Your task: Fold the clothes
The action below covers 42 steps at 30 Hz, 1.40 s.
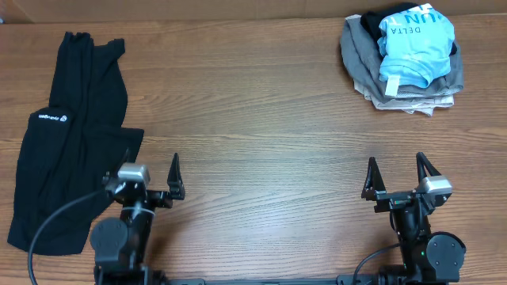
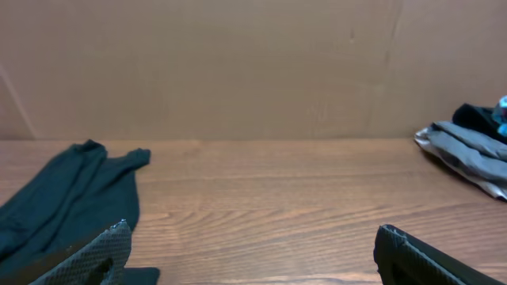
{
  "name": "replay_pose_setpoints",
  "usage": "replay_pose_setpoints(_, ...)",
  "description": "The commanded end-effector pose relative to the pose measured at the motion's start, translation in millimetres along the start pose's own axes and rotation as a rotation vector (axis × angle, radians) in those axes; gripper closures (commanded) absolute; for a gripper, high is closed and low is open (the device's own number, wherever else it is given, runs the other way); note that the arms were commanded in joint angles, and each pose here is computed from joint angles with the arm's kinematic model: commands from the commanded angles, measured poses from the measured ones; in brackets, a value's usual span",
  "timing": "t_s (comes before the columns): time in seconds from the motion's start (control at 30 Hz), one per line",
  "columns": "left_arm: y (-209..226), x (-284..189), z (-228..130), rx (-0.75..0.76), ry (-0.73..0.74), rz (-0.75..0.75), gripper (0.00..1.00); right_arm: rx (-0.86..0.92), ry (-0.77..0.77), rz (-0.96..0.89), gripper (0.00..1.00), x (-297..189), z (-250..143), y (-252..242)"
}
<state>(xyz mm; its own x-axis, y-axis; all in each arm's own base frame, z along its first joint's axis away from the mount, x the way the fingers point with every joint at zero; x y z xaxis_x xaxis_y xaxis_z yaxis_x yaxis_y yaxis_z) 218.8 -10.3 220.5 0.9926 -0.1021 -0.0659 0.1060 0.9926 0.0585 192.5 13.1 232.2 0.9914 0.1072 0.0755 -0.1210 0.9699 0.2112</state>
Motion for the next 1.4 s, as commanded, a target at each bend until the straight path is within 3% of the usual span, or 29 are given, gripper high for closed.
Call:
replay_pose_setpoints(0.0,-3.8,10.0,28.3,-0.023,0.007,-0.063,0.00,0.002,-0.038,0.024,0.00,-5.9,21.1,8.1)
replay_pose_setpoints(0.47,-4.2,71.5,84.7,-0.037,0.280,-0.190,0.00,0.036,0.189,0.067,0.00,19.9,46.1,23.1)
replay_pose_setpoints(0.67,-2.7,99.3,85.1,-0.029,0.429,-0.234,0.00,0.082,0.397,0.086,0.00,53.2,60.1,31.1)
replay_pose_setpoints(0.83,-8.5,120.2,75.2,-0.056,0.470,-0.303,0.00,0.141,0.612,0.085,0.00,89.3,64.1,34.5)
replay_pose_setpoints(1.07,-7.5,137.8,47.6,-0.009,0.537,-0.328,0.00,0.237,0.767,0.219,0.00,140.2,41.6,45.3)
replay_pose_setpoints(1.27,36.9,144.5,6.7,0.039,0.714,-0.045,0.00,0.313,0.859,0.315,0.00,159.1,9.6,50.2)
replay_pose_setpoints(1.37,64.5,141.7,-16.6,0.012,0.809,0.087,0.05,0.328,0.894,0.303,0.04,163.5,-2.9,46.7)
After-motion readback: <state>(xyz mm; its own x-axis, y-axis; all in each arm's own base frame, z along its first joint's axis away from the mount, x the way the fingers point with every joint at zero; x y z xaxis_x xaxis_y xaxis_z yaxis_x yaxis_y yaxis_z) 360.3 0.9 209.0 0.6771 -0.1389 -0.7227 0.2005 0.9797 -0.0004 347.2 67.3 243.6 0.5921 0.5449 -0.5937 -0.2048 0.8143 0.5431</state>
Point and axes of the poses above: each gripper's point midway between its finger pads, its own x axis out along the fingers, its own y axis along the line the jaws close on, z = x × y, the point moved 4 cm from there along -x, back along the fingers, and after that the axes turned 7 degrees about x, right-handed, at the moved point
